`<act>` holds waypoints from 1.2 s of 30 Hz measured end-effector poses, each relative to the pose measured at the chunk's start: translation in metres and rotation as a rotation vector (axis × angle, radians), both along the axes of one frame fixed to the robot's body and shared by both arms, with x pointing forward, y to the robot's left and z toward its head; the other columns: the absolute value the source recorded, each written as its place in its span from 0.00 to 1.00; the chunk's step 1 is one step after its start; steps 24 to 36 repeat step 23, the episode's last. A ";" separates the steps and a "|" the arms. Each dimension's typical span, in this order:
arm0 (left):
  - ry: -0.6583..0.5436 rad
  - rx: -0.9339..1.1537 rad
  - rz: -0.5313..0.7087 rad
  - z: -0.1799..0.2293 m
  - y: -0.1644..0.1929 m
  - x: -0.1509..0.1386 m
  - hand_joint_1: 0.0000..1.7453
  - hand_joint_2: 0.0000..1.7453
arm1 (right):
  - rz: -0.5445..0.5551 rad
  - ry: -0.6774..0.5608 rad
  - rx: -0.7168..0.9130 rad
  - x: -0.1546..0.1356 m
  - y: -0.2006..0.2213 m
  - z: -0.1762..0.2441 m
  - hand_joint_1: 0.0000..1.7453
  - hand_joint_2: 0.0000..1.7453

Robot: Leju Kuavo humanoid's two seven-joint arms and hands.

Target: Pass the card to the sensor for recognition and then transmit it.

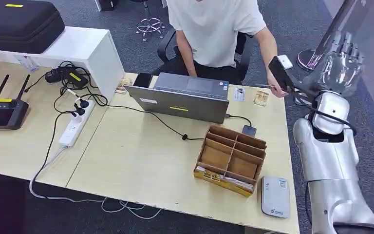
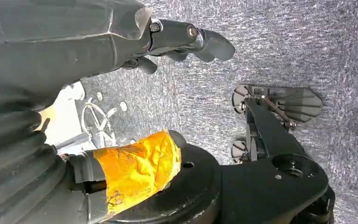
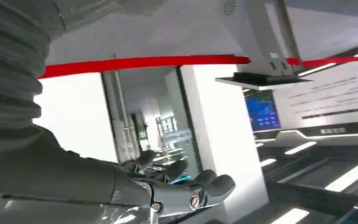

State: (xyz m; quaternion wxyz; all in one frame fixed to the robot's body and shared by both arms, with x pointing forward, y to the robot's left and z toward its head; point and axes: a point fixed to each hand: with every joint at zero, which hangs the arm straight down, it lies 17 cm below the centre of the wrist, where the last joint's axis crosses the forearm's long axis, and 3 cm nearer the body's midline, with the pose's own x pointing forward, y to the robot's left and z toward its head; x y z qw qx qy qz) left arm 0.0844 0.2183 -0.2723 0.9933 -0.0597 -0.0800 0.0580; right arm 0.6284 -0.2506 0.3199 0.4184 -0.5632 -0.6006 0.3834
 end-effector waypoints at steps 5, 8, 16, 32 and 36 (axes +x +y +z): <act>0.001 0.003 0.003 0.000 0.001 0.000 0.00 1.00 | -0.076 0.015 0.027 -0.003 -0.048 -0.017 0.00 1.00; 0.001 0.004 0.003 0.000 0.001 0.000 0.00 1.00 | -0.099 0.020 0.033 -0.004 -0.062 -0.021 0.00 1.00; 0.006 0.018 0.009 0.000 -0.010 0.000 0.00 1.00 | -0.189 0.028 0.071 -0.012 -0.094 -0.030 0.00 1.00; 0.024 -0.011 0.196 0.004 -0.042 0.002 0.00 1.00 | -0.403 0.034 0.255 -0.076 -0.244 -0.089 0.00 1.00; 0.024 -0.011 0.196 0.004 -0.042 0.002 0.00 1.00 | -0.403 0.034 0.255 -0.076 -0.244 -0.089 0.00 1.00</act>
